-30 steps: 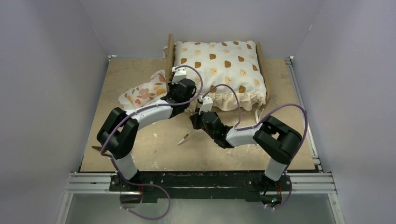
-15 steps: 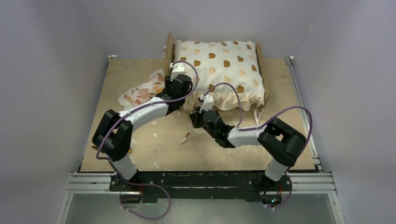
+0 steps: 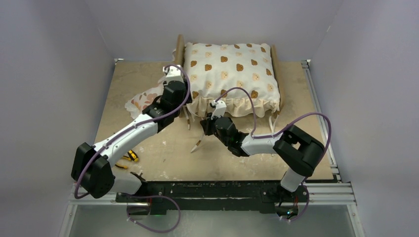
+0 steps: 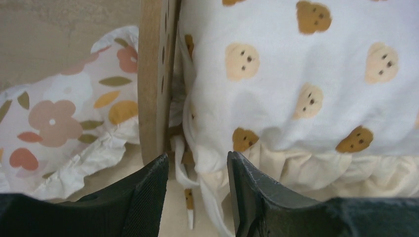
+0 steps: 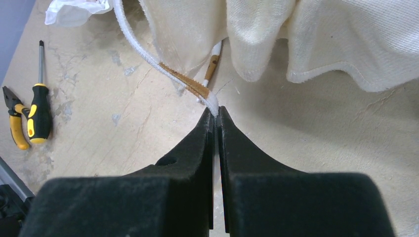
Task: Set up the pet bed
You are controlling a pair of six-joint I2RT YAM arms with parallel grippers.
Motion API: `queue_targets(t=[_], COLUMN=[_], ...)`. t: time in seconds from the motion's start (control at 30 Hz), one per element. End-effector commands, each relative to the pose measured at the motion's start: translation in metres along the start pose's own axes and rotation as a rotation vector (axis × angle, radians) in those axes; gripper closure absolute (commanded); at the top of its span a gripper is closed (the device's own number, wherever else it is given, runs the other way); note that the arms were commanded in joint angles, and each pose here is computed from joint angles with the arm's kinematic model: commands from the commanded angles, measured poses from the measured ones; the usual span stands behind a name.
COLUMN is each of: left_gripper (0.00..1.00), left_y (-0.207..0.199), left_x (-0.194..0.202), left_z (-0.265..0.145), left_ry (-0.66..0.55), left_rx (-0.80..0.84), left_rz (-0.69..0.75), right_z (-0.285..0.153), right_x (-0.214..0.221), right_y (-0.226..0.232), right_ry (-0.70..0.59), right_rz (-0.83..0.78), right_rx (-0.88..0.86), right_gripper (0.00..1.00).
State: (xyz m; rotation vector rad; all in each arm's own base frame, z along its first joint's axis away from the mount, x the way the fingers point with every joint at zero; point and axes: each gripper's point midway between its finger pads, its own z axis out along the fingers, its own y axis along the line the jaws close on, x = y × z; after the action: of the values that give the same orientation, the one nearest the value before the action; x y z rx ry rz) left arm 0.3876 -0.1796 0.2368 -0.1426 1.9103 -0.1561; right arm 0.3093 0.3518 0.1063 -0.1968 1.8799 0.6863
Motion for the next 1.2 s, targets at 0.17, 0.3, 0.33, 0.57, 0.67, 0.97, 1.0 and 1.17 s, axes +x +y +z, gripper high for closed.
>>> queue_targets(t=[0.17, 0.3, 0.33, 0.57, 0.67, 0.97, 1.0, 1.17], left_gripper=[0.49, 0.47, 0.46, 0.44, 0.44, 0.66, 0.75, 1.00], left_y=[0.032, 0.033, 0.028, 0.022, 0.024, 0.037, 0.039, 0.048], left_x=[0.081, 0.123, 0.127, 0.172, 0.182, 0.230, 0.236, 0.255], left_z=[-0.027, -0.030, -0.029, -0.001, 0.011, 0.029, 0.028, -0.002], left_ry=[0.115, 0.141, 0.121, 0.128, 0.117, 0.186, 0.206, 0.310], left_rx=[-0.006, -0.016, -0.006, -0.063, -0.096, -0.185, -0.191, -0.147], left_rz=[-0.057, -0.047, -0.052, -0.019, -0.010, 0.016, 0.019, -0.011], right_z=[0.005, 0.009, 0.010, 0.011, 0.011, 0.009, 0.009, 0.008], right_x=[-0.019, -0.014, -0.013, -0.010, -0.009, -0.010, -0.011, -0.016], right_y=[0.008, 0.006, 0.006, 0.005, 0.005, 0.005, 0.005, 0.007], right_ry=[-0.049, -0.040, -0.039, -0.031, -0.030, -0.032, -0.033, -0.039], right_rz=[0.002, 0.000, 0.001, 0.000, 0.000, 0.005, 0.004, -0.009], right_rx=[-0.015, -0.011, -0.011, -0.008, -0.010, -0.008, -0.008, -0.012], right_gripper=[0.94, 0.95, 0.95, 0.95, 0.95, 0.95, 0.95, 0.94])
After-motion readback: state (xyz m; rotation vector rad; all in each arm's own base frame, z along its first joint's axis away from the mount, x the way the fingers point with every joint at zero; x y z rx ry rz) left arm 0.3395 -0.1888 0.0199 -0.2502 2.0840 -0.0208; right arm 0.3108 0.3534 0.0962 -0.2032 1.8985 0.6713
